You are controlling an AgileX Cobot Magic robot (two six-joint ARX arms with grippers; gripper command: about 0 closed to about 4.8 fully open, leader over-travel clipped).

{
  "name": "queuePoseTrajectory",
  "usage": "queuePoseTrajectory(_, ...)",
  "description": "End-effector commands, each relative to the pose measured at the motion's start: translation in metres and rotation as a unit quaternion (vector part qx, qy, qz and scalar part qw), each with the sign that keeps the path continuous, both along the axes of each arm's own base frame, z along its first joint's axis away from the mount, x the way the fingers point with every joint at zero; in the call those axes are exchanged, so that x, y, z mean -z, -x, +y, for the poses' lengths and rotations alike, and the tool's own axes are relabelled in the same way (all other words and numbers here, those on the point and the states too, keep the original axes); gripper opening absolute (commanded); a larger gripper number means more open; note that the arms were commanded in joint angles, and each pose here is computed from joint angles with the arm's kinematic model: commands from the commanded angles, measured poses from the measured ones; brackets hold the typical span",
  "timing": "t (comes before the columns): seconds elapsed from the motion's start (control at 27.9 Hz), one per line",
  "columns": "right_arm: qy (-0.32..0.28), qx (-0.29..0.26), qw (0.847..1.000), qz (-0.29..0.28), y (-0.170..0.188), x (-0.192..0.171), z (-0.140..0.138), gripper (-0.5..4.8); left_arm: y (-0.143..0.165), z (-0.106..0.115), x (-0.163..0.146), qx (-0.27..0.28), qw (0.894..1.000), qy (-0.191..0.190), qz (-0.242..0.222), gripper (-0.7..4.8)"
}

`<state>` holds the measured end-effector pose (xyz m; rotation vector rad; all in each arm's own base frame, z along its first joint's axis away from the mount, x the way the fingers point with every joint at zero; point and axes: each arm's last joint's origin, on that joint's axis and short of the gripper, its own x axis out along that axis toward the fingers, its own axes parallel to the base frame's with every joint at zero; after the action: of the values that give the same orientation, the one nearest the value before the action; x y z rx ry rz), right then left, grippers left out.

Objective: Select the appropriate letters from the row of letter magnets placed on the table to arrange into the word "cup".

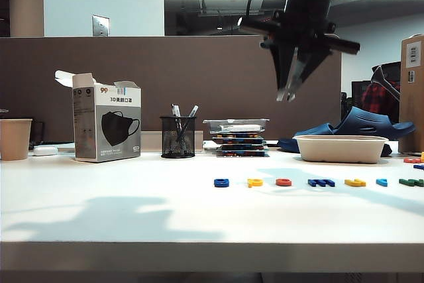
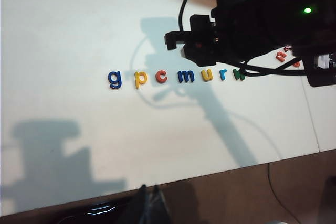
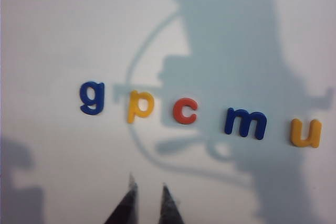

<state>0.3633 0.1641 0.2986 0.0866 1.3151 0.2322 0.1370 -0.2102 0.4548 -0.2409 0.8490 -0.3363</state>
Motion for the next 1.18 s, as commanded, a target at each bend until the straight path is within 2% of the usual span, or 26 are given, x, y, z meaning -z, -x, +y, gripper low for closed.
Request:
queuePoseTrajectory(0.04,0.006,0.002,1.000,0.012,-0.004,0.008,0.002,0.55,0.000,0.001,-0.002,-0.001,1.000,0.002,-0.006,-0.05)
queuePoseTrajectory(0.11,0.014,0.003,1.000,0.018,-0.006,0.014,0.003,0.60,0.000,0.001,-0.002,-0.001,1.000,0.002,-0.006,-0.05)
queuePoseTrajectory(0.22,0.040,0.005,0.999,0.019,-0.008,0.022,0.006,1.16,0.000,0.001,-0.002,-0.001,1.000,0.002,-0.006,-0.05)
queuePoseTrajectory(0.39,0.060,-0.001,0.998,0.033,-0.014,0.041,0.015,1.24,0.000,0.001,-0.002,-0.001,1.000,0.001,-0.006,-0.05)
queuePoseTrajectory(0.43,0.063,-0.003,0.997,0.038,-0.015,0.047,0.018,1.52,0.000,0.001,-0.002,-0.001,1.000,0.002,-0.006,-0.05)
queuePoseTrajectory(0.54,0.066,-0.004,0.997,0.042,-0.018,0.054,0.020,1.81,0.000,0.001,-0.002,-0.001,1.000,0.002,-0.006,-0.05)
queuePoseTrajectory(0.86,0.071,0.000,0.996,0.047,-0.022,0.068,0.024,1.80,0.000,0.001,-0.002,-0.001,1.000,0.002,-0.006,-0.05)
queuePoseTrajectory(1.18,0.072,-0.004,0.997,0.028,-0.022,0.077,0.031,1.80,0.000,0.001,-0.002,-0.001,1.000,0.002,-0.006,-0.05)
